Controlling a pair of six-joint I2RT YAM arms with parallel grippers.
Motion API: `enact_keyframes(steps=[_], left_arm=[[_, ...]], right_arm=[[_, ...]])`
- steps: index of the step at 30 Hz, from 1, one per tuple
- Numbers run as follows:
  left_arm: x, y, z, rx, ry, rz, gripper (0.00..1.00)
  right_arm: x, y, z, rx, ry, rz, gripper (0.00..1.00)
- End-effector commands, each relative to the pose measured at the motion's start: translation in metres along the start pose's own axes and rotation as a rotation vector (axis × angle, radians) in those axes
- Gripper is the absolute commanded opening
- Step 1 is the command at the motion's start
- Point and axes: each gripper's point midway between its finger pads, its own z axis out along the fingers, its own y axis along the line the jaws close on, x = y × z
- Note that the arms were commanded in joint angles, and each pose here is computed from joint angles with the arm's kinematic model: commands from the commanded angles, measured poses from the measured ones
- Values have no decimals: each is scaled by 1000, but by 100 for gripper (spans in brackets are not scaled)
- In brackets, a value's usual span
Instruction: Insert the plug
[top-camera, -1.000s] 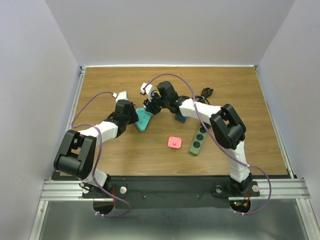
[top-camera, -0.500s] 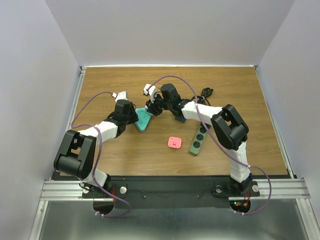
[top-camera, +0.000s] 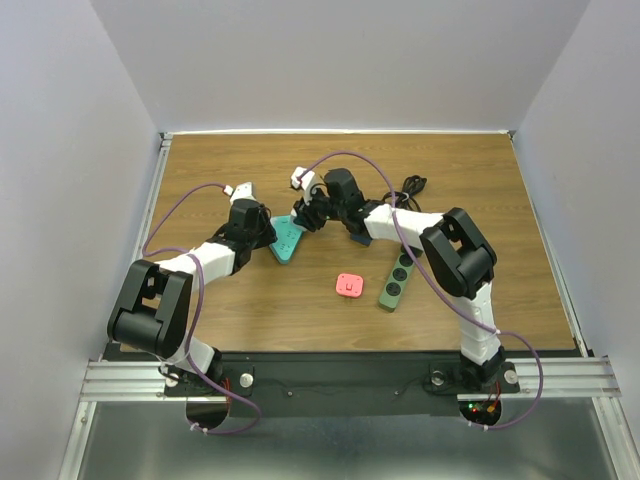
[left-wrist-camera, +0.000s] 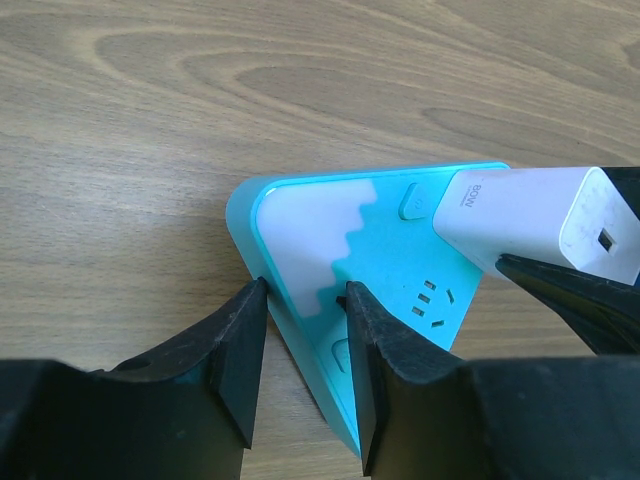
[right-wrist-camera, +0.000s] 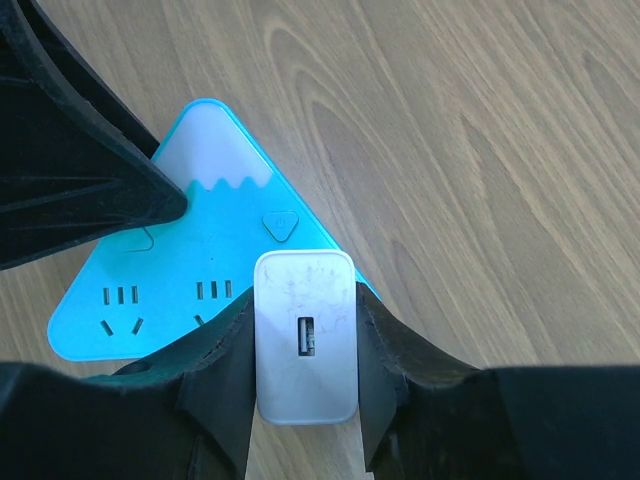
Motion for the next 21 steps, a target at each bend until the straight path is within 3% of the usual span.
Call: enact_keyframes(steps=[1, 7, 10, 14, 16, 21], left_arm=[[59, -7, -4, 69, 210, 28, 45], [44, -11, -8, 72, 166, 35, 46], [39, -13, -10, 75, 159, 30, 51], [36, -15, -13, 78, 149, 21, 57], [34, -13, -14, 69, 141, 17, 59], [21, -16, -22, 73, 101, 11, 63]], right_arm=[[217, 101, -39, -217, 656, 302, 1], [185, 88, -29, -177, 590, 292, 1], [160, 78, -26, -138, 543, 298, 9], [119, 66, -26, -92, 457, 306, 39], [99, 54, -25, -50, 408, 297, 48], [44, 30, -36, 31, 278, 300, 59]])
